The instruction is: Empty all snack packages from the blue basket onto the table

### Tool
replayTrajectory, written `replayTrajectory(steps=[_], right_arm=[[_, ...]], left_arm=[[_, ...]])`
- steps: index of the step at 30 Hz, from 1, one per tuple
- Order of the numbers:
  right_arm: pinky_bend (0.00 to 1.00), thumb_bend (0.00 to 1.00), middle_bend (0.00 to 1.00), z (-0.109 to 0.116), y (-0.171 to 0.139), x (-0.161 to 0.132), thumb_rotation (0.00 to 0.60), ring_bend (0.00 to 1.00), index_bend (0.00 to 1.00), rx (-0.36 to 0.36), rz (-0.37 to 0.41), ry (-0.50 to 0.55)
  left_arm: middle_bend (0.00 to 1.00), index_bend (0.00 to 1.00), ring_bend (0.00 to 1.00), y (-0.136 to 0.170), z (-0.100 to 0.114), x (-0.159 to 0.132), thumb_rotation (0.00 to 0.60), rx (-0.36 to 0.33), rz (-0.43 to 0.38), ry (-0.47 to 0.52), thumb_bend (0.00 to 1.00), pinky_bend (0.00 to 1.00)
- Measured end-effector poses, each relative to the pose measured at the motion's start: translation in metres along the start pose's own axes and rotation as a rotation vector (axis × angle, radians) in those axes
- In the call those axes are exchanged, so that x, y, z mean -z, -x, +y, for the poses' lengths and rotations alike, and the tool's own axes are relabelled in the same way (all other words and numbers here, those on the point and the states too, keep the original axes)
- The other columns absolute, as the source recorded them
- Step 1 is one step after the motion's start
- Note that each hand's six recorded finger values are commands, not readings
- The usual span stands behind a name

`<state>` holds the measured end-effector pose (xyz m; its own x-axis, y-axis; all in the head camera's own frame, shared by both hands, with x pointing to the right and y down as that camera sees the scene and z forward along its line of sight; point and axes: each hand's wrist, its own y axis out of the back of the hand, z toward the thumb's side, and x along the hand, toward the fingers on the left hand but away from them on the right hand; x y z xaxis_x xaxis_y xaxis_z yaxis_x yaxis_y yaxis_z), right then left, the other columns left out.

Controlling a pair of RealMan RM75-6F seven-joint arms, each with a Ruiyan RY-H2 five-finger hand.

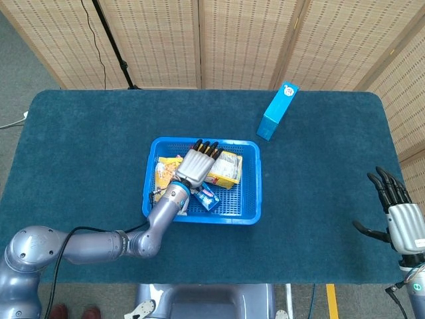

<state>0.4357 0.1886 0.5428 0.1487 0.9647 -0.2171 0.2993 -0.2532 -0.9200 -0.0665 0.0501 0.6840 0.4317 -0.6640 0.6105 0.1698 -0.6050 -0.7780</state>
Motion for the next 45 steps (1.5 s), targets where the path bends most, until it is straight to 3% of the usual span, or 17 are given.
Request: replayTrajectory(steps=[5, 9, 13, 16, 21, 25, 28, 34, 37, 41, 42, 44, 45], right_arm=[[0.10, 0.00, 0.00, 0.000, 0.001, 0.001, 0.600, 0.00, 0.00, -0.002, -0.003, 0.005], [0.10, 0.00, 0.00, 0.000, 0.001, 0.002, 0.600, 0.00, 0.00, -0.004, -0.002, 0.007], [0.10, 0.00, 0.00, 0.001, 0.001, 0.002, 0.600, 0.00, 0.00, -0.002, -0.004, 0.008], [0.10, 0.00, 0.00, 0.001, 0.001, 0.002, 0.600, 0.00, 0.00, -0.001, -0.004, 0.008], [0.10, 0.00, 0.00, 0.000, 0.000, 0.001, 0.600, 0.00, 0.00, -0.005, -0.001, 0.007], [0.10, 0.00, 0.00, -0.001, -0.001, 0.000, 0.600, 0.00, 0.00, -0.009, 0.001, 0.005], [0.10, 0.00, 0.00, 0.000, -0.001, 0.000, 0.600, 0.00, 0.00, -0.008, 0.002, 0.006], [0.10, 0.00, 0.00, 0.001, -0.003, -0.004, 0.600, 0.00, 0.00, -0.009, 0.013, 0.012], [0.10, 0.00, 0.00, 0.000, -0.004, -0.007, 0.600, 0.00, 0.00, -0.014, 0.023, 0.015], [0.10, 0.00, 0.00, -0.003, -0.005, -0.012, 0.600, 0.00, 0.00, -0.026, 0.036, 0.016], [0.10, 0.00, 0.00, -0.004, -0.005, -0.013, 0.600, 0.00, 0.00, -0.028, 0.039, 0.017], [0.10, 0.00, 0.00, -0.005, -0.005, -0.015, 0.600, 0.00, 0.00, -0.032, 0.046, 0.017], [0.10, 0.00, 0.00, -0.005, -0.004, -0.016, 0.600, 0.00, 0.00, -0.034, 0.048, 0.017]], left_arm=[[0.21, 0.22, 0.27, -0.004, -0.003, 0.001, 0.600, -0.003, 0.029, -0.009, 0.03, 0.43], [0.40, 0.41, 0.42, -0.006, -0.002, 0.002, 0.600, -0.022, 0.043, -0.012, 0.15, 0.57], [0.51, 0.54, 0.52, -0.005, 0.002, 0.002, 0.600, -0.053, 0.041, -0.006, 0.23, 0.64], [0.54, 0.57, 0.54, -0.003, 0.008, 0.001, 0.600, -0.088, 0.032, 0.007, 0.25, 0.66], [0.54, 0.57, 0.54, 0.007, 0.027, 0.001, 0.600, -0.161, -0.009, 0.073, 0.25, 0.66], [0.54, 0.57, 0.54, 0.023, 0.055, 0.010, 0.600, -0.237, -0.044, 0.150, 0.25, 0.66], [0.54, 0.57, 0.54, 0.038, 0.081, 0.031, 0.600, -0.301, -0.045, 0.200, 0.25, 0.66], [0.53, 0.56, 0.53, 0.069, 0.120, 0.113, 0.600, -0.403, 0.062, 0.253, 0.24, 0.66], [0.53, 0.56, 0.53, 0.081, 0.118, 0.160, 0.600, -0.408, 0.139, 0.289, 0.24, 0.66], [0.53, 0.54, 0.52, 0.087, 0.094, 0.219, 0.600, -0.375, 0.248, 0.326, 0.23, 0.66], [0.49, 0.49, 0.48, 0.088, 0.088, 0.232, 0.600, -0.364, 0.270, 0.332, 0.22, 0.64], [0.27, 0.27, 0.26, 0.089, 0.070, 0.257, 0.600, -0.332, 0.312, 0.356, 0.13, 0.46], [0.12, 0.12, 0.12, 0.089, 0.063, 0.266, 0.600, -0.314, 0.323, 0.370, 0.06, 0.28]])
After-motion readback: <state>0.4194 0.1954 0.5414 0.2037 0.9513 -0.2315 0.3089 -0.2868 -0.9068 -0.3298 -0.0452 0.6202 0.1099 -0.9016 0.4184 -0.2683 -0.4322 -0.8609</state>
